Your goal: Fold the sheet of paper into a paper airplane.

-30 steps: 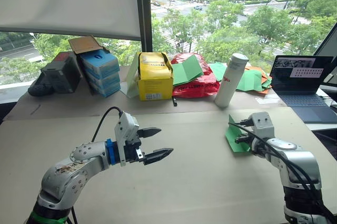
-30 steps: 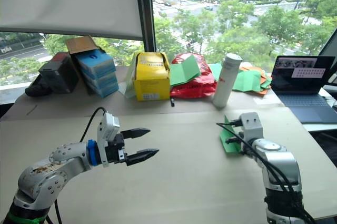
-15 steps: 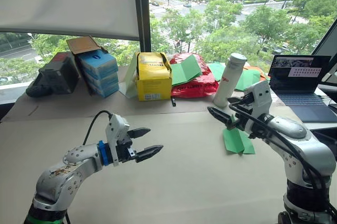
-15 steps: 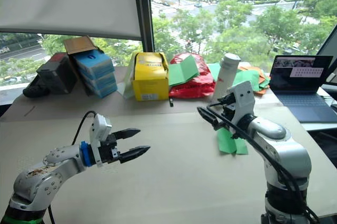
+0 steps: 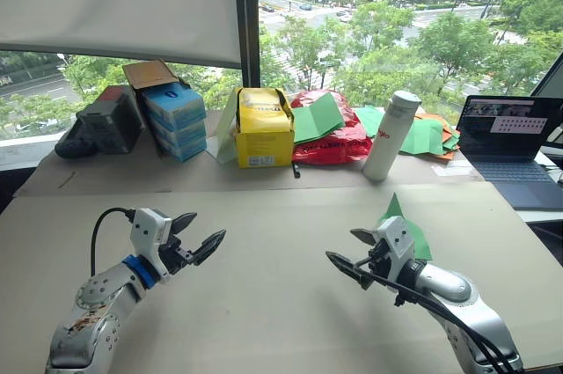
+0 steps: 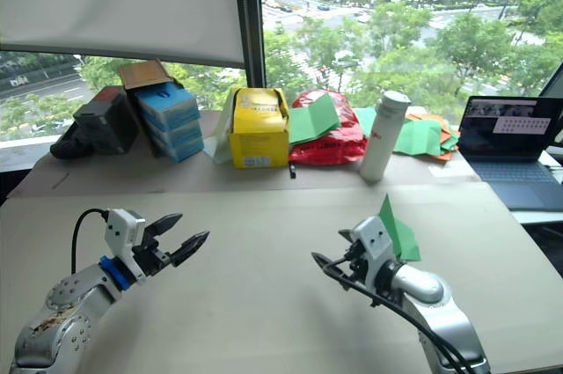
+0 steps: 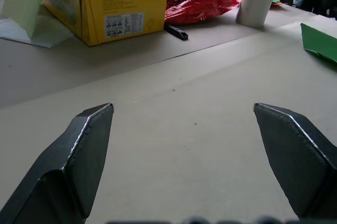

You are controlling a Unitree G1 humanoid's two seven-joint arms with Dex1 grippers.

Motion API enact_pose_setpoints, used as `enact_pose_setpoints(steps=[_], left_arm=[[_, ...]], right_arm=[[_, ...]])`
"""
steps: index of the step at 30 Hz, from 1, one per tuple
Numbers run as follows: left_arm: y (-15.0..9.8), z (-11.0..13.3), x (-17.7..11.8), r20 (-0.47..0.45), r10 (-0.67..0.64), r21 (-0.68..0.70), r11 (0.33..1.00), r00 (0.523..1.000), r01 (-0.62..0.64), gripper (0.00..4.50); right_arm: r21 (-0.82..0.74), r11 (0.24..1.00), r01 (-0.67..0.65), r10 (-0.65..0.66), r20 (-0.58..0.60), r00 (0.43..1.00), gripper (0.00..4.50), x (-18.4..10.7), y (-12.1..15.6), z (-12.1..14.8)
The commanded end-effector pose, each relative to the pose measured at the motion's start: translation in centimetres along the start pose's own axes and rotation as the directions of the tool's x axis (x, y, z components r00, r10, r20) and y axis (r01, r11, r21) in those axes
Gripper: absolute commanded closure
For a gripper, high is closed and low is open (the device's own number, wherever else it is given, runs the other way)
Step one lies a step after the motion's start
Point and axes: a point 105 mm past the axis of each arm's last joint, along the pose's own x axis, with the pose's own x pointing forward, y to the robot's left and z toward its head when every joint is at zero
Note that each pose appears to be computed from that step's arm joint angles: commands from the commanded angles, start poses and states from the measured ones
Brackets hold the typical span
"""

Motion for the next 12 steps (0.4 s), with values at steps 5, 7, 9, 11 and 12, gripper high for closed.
enact_pose_setpoints(steps=[5,7,9,11,12], left_arm=[[-0.16,1.22,0.18,0.039,-0.015,0.045,0.999,0.999,0.014,0.0],[-0.26,1.21,0.23,0.037,-0.023,0.043,0.999,0.999,0.021,0.0],[-0.29,1.2,0.31,0.036,-0.026,0.044,0.999,0.999,0.025,0.0],[-0.36,1.08,0.38,0.028,-0.031,0.036,0.999,0.999,0.03,0.0],[-0.36,0.89,0.42,0.014,-0.029,0.033,0.999,0.999,0.028,0.0]], right_arm=[[-0.043,0.999,0.01,-0.007,0.067,0.998,0.06,-0.07,-0.4,1.59],[-0.037,0.999,0.012,-0.01,0.069,0.998,0.06,-0.08,-0.41,1.6],[-0.039,0.999,0.01,-0.008,0.067,0.998,0.06,-0.09,-0.34,1.62],[-0.035,0.999,0.012,-0.009,0.072,0.997,0.06,-0.08,-0.32,1.76],[-0.034,0.999,0.013,-0.01,0.073,0.997,0.06,-0.08,-0.34,1.8]])
